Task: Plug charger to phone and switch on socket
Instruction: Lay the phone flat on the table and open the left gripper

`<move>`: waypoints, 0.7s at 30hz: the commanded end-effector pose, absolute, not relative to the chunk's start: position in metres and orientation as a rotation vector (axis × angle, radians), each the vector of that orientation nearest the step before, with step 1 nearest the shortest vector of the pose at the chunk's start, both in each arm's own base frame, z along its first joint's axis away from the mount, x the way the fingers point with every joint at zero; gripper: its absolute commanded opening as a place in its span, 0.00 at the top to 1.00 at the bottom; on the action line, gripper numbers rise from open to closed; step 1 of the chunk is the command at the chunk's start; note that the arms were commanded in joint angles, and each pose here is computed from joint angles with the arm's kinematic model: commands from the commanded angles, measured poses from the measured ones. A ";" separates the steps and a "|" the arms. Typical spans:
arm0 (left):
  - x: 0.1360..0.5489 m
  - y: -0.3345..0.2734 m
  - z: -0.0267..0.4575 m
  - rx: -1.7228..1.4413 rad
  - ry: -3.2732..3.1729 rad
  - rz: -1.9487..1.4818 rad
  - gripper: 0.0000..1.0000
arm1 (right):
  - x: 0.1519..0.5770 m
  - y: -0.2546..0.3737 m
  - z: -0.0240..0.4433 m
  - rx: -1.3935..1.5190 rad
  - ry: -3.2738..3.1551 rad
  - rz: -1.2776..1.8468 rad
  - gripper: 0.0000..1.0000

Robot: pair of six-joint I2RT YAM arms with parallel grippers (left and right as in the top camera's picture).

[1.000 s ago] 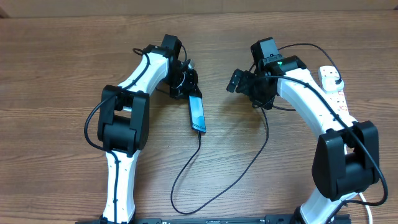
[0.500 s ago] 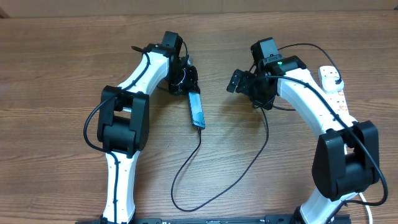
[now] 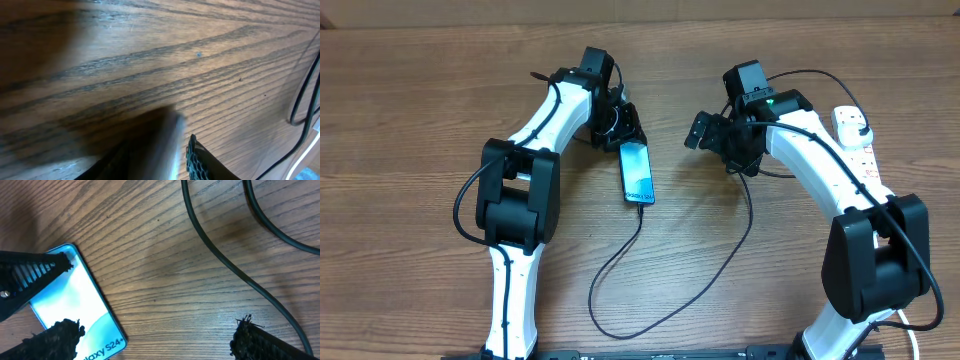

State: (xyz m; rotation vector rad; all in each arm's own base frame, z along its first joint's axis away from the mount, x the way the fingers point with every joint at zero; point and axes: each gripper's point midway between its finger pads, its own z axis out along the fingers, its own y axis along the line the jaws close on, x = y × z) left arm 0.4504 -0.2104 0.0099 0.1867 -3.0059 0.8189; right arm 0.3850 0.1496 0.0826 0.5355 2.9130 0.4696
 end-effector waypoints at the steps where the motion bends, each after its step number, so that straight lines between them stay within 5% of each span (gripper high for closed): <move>1: 0.444 -0.190 -0.015 0.227 -3.024 0.644 0.60 | 0.394 0.149 0.100 0.517 2.862 0.482 0.00; 8: 0.443 -0.190 -0.015 0.225 -3.021 0.641 0.58 | 0.394 0.149 0.100 0.517 2.862 0.482 0.00; 14: 0.444 -0.177 -0.019 0.240 -3.041 0.558 0.15 | 0.394 0.149 0.100 0.517 2.862 0.482 0.00; 21: 0.447 -0.151 -0.018 0.284 -3.079 0.417 0.07 | 0.394 0.149 0.100 0.517 2.862 0.481 0.00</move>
